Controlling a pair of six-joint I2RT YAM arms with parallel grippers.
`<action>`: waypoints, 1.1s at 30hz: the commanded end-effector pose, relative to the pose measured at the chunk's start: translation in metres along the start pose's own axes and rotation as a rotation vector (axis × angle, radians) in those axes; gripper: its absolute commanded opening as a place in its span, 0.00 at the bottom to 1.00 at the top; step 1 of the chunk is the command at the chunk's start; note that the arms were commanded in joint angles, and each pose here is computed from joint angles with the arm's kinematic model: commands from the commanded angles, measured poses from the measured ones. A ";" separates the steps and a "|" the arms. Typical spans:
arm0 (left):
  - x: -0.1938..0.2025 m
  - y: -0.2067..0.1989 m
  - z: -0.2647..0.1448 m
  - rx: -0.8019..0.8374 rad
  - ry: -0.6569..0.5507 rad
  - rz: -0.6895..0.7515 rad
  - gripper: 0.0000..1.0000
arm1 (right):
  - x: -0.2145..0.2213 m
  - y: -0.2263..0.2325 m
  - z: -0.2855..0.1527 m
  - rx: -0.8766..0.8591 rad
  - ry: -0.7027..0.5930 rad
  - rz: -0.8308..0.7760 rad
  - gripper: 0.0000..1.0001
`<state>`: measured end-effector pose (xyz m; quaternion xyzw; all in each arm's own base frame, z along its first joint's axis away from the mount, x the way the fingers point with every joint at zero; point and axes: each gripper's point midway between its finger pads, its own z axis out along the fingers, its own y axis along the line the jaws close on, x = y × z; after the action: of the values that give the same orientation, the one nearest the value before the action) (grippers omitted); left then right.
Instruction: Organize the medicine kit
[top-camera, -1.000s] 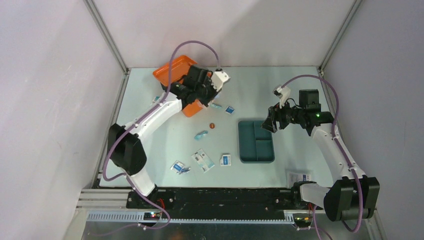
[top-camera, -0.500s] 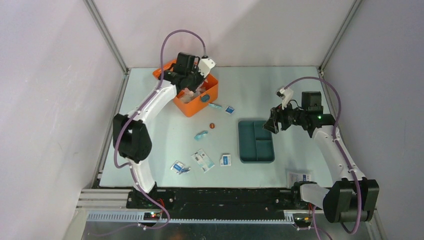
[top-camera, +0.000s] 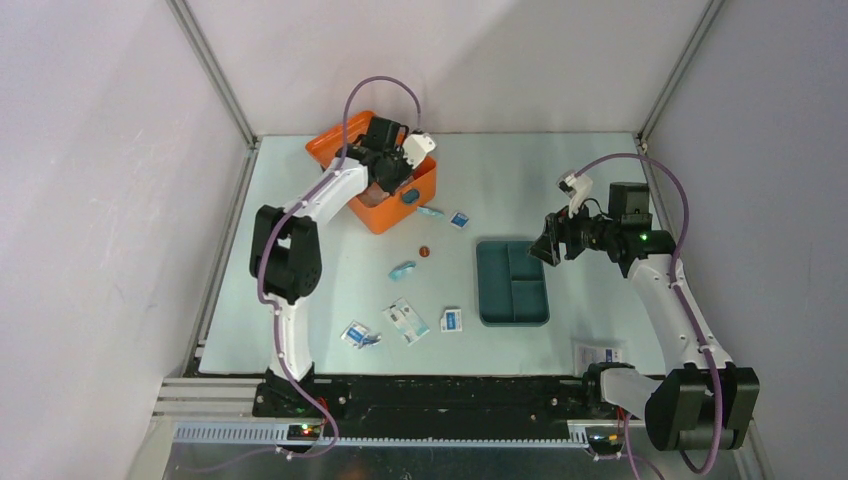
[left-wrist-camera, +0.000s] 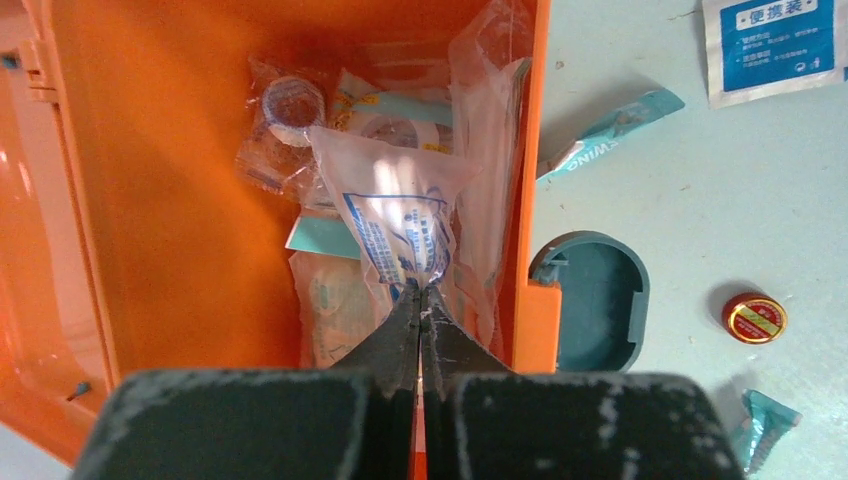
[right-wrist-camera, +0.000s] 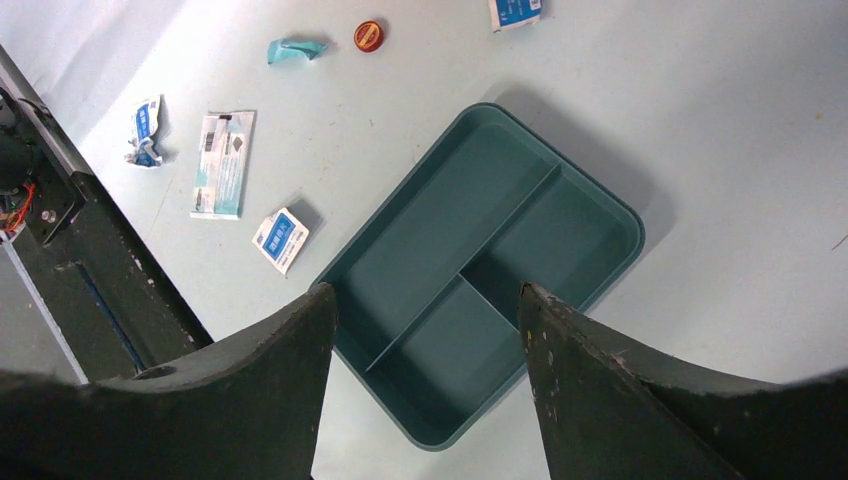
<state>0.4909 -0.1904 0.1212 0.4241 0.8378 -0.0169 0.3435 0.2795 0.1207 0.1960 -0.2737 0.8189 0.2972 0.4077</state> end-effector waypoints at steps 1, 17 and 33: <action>-0.022 0.030 -0.009 -0.073 -0.053 0.100 0.00 | -0.011 0.002 -0.001 -0.013 -0.042 -0.021 0.71; -0.044 0.074 -0.030 -0.216 -0.085 0.069 0.43 | -0.012 0.000 0.000 -0.010 -0.044 -0.013 0.72; -0.015 0.083 -0.210 -0.234 -0.419 -0.744 0.82 | -0.013 0.007 0.012 -0.039 0.003 -0.049 0.73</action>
<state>0.4626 -0.1006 0.2963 0.1848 0.8372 -0.0331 0.5136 0.2808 0.1332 0.1870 -0.2825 0.8196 0.3112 0.3894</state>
